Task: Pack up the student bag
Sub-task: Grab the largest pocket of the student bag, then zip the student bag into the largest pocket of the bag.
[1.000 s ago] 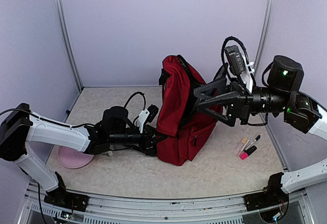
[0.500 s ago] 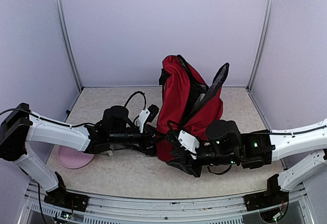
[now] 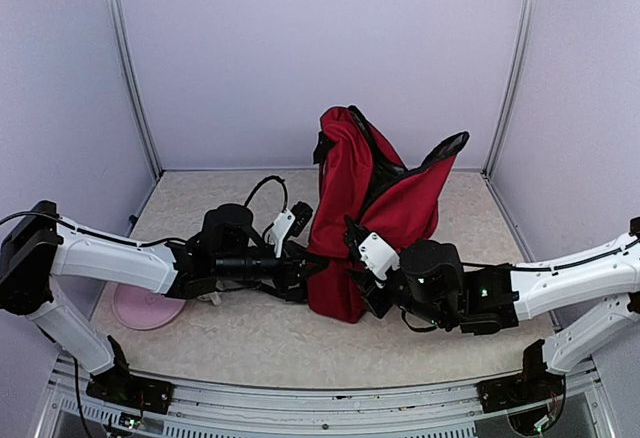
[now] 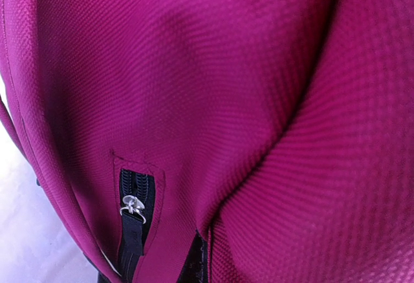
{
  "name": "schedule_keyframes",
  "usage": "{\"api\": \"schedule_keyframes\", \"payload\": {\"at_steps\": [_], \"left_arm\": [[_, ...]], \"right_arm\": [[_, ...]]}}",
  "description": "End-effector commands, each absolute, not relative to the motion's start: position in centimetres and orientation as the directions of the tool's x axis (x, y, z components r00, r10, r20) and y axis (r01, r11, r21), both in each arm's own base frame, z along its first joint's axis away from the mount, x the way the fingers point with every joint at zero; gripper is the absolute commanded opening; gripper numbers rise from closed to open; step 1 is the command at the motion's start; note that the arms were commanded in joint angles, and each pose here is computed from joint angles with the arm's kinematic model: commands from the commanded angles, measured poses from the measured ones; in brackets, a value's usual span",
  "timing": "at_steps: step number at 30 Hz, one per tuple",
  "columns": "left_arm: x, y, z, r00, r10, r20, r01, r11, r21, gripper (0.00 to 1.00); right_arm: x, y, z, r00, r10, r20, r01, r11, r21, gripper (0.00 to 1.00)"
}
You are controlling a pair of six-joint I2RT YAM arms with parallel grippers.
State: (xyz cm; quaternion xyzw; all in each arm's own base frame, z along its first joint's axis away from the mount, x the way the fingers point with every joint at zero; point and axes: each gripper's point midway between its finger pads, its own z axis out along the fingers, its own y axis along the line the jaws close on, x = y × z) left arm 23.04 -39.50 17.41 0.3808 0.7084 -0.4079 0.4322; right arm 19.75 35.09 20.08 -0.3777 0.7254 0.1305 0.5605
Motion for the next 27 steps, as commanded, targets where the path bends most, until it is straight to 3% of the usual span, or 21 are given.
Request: {"api": "schedule_keyframes", "payload": {"at_steps": [1, 5, 9, 11, 20, 27], "left_arm": [[23.1, -40.9, 20.9, -0.261, 0.125, -0.957, 0.918, 0.338, -0.206, 0.00], [22.5, -41.1, 20.8, -0.252, 0.141, -0.957, 0.924, 0.328, -0.195, 0.00], [22.2, -41.4, 21.2, -0.242, 0.142, -0.960, 0.929, 0.317, -0.188, 0.00], [22.0, -41.5, 21.2, -0.237, 0.146, -0.961, 0.932, 0.313, -0.182, 0.00], [21.6, -41.7, 21.3, -0.229, 0.156, -0.961, 0.937, 0.302, -0.175, 0.00], [21.8, -40.9, 19.6, -0.239, 0.199, -0.950, 0.927, 0.339, -0.162, 0.00]], "right_arm": [[21.6, 35.7, 21.3, -0.056, -0.373, -0.926, -0.632, 0.732, -0.256, 0.34], [22.9, 35.2, 21.8, -0.070, -0.360, -0.930, -0.594, 0.765, -0.251, 0.29], [23.2, 35.5, 22.1, -0.048, -0.356, -0.933, -0.598, 0.759, -0.258, 0.08], [23.4, 35.7, 22.1, -0.048, -0.368, -0.929, -0.596, 0.756, -0.269, 0.03], [23.0, 36.6, 23.0, -0.025, -0.378, -0.925, -0.635, 0.721, -0.277, 0.00], [23.8, 33.7, 29.2, 0.015, -0.369, -0.929, -0.532, 0.784, -0.320, 0.00]]}}
